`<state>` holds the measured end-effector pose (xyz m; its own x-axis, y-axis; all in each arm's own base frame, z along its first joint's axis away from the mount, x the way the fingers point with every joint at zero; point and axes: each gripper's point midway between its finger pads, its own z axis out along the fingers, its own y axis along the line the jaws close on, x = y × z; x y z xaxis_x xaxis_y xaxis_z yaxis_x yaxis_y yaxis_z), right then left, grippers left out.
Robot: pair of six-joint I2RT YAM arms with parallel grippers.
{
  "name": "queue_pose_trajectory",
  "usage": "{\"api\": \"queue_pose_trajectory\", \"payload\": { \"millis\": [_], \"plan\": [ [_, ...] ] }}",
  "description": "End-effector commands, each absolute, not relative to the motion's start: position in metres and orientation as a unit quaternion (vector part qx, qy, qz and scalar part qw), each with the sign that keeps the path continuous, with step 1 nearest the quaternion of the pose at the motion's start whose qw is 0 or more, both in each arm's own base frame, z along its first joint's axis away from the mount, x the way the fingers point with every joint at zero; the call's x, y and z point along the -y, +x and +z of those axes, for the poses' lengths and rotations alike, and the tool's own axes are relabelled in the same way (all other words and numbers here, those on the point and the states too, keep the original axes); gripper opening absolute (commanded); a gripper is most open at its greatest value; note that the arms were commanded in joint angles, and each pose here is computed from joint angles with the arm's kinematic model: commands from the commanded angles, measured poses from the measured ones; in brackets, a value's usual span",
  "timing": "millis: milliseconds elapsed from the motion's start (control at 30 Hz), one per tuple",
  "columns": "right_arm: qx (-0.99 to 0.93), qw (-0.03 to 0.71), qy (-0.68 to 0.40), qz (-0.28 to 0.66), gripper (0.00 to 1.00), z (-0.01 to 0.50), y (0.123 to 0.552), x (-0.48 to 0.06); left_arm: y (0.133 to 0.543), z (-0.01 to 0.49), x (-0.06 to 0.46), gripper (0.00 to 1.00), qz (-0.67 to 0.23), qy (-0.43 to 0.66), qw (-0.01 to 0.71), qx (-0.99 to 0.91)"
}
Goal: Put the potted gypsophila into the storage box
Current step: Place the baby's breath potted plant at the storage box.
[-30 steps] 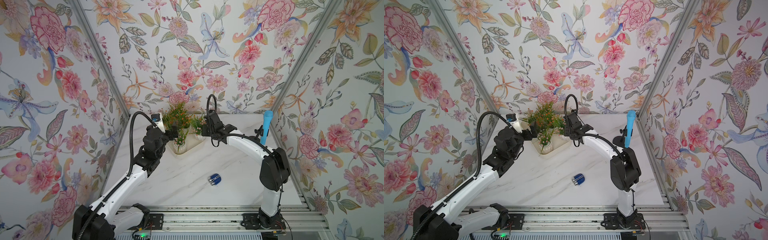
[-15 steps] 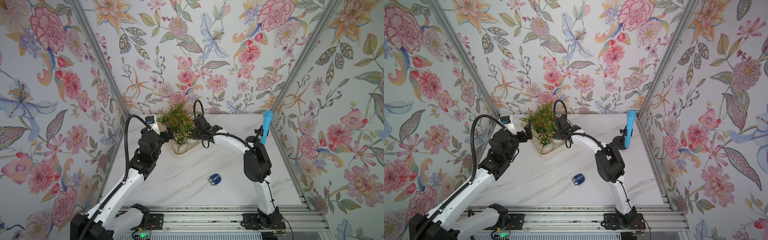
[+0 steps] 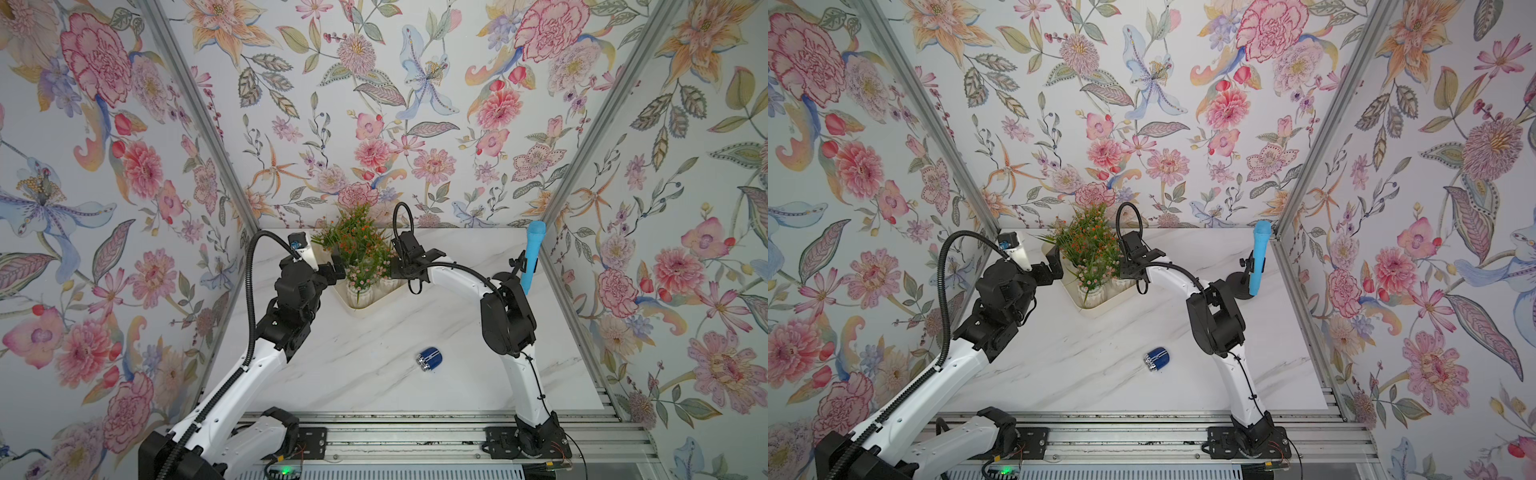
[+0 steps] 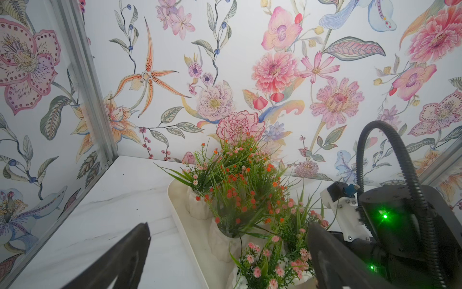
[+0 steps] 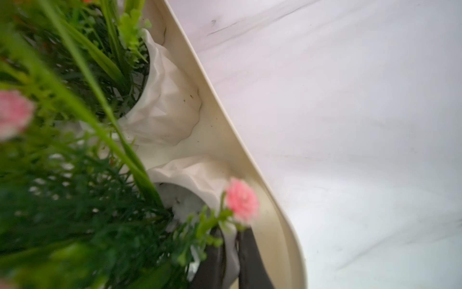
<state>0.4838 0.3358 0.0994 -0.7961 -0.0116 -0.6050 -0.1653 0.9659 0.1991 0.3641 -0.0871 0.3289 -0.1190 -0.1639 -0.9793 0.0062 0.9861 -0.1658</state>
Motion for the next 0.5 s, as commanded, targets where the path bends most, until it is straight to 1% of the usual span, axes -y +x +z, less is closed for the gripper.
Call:
{"api": "queue_pose_trajectory", "payload": {
  "millis": [0, 67, 100, 167, 333, 367, 467],
  "plan": [
    [-0.932, 0.327, -0.046, 0.150, 0.07, 0.113, 0.488, -0.349, 0.359, 0.326, 0.074, 1.00, -0.050, -0.072, 0.659, -0.747],
    [-0.932, 0.324, -0.049, 0.155, 0.12, 0.113, 0.487, -0.352, 0.358, 0.324, 0.073, 1.00, -0.049, -0.077, 0.659, -0.747],
    [-0.932, 0.326, -0.035, 0.155, 0.16, 0.115, 0.497, -0.338, 0.357, 0.324, 0.072, 1.00, -0.051, -0.079, 0.659, -0.746],
    [-0.930, 0.328, -0.028, 0.162, 0.24, 0.121, 0.500, -0.336, 0.358, 0.323, 0.073, 1.00, -0.052, -0.081, 0.657, -0.747],
    [-0.919, 0.353, -0.013, 0.173, 0.38, 0.153, 0.510, -0.323, 0.360, 0.320, 0.074, 1.00, -0.057, -0.085, 0.655, -0.749],
    [-0.917, 0.358, -0.012, 0.172, 0.44, 0.159, 0.511, -0.319, 0.362, 0.320, 0.075, 1.00, -0.059, -0.085, 0.655, -0.749],
    [-0.917, 0.361, -0.010, 0.172, 0.45, 0.165, 0.513, -0.308, 0.365, 0.318, 0.079, 1.00, -0.064, -0.082, 0.653, -0.750]
  ]
}}
